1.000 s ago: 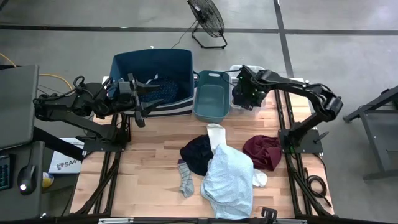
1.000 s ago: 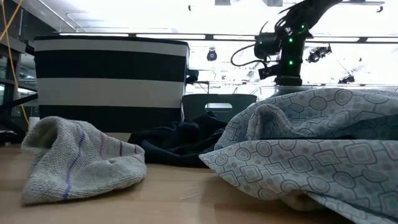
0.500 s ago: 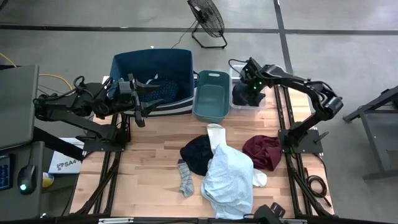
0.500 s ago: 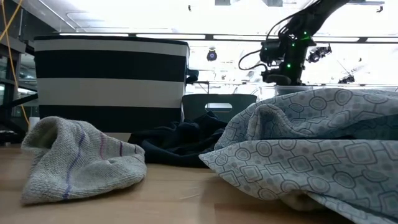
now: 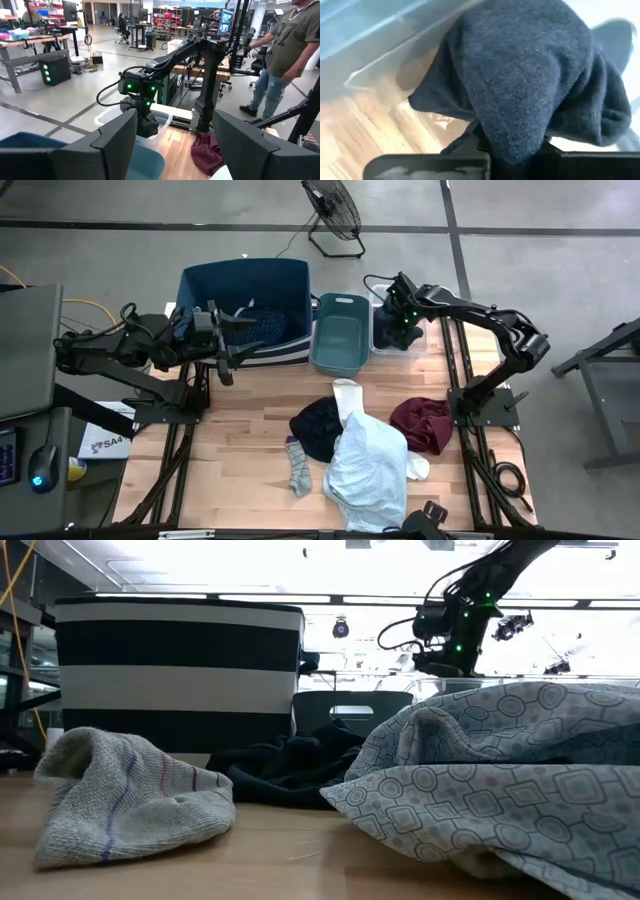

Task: Pick & Place Cloths
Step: Put the black underwear into the transparent bin

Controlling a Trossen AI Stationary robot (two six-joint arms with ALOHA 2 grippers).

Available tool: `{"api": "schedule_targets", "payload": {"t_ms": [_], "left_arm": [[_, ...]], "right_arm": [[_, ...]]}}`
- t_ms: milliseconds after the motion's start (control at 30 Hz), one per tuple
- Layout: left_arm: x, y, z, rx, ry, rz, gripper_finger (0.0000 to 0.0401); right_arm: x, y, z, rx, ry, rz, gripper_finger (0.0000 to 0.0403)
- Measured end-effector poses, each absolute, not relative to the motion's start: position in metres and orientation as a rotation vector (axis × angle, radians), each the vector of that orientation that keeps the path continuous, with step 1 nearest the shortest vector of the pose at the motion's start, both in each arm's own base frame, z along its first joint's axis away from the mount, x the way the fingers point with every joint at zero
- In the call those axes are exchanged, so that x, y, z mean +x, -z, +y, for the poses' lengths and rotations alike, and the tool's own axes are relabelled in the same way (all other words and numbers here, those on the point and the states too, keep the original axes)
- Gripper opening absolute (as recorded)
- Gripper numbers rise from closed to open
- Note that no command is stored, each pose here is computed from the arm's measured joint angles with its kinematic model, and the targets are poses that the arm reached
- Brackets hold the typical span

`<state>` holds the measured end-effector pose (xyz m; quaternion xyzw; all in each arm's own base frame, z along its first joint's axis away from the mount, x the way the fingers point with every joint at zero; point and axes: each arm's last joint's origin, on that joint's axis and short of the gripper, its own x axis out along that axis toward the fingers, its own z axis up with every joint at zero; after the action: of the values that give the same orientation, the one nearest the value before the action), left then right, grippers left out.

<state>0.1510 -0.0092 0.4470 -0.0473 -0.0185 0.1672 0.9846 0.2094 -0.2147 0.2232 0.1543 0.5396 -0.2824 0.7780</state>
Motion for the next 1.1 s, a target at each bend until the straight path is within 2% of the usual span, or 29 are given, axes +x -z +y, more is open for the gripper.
{"api": "schedule_targets", "payload": {"t_ms": [167,333,533,667,967,1100], "left_arm": [[0.151,-0.444,-0.009,-0.110,-0.338,-0.014,0.0255],[0.151,-0.444,-0.009,-0.112,-0.338,-0.013,0.0255],[0.151,-0.444,-0.009,-0.115,-0.338,-0.014,0.0255],[0.151,-0.444,-0.009,-0.131,-0.339,-0.014,0.0255],[0.151,-0.443,-0.009,-0.129,-0.343,-0.007,0.0255],[0.151,-0.443,-0.009,-0.129,-0.342,-0.006,0.0255]], "right_arm": [[0.216,-0.216,-0.214,0.209,0.552,1.232,0.0004],[0.218,-0.206,-0.217,0.214,0.540,1.267,0.0007],[0.220,-0.201,-0.217,0.208,0.564,1.294,0.0035],[0.222,-0.201,-0.215,0.179,0.605,1.315,0.0074],[0.226,-0.202,-0.206,0.242,0.621,1.308,0.0215],[0.224,-0.211,-0.204,0.269,0.669,1.268,0.0255]]}}
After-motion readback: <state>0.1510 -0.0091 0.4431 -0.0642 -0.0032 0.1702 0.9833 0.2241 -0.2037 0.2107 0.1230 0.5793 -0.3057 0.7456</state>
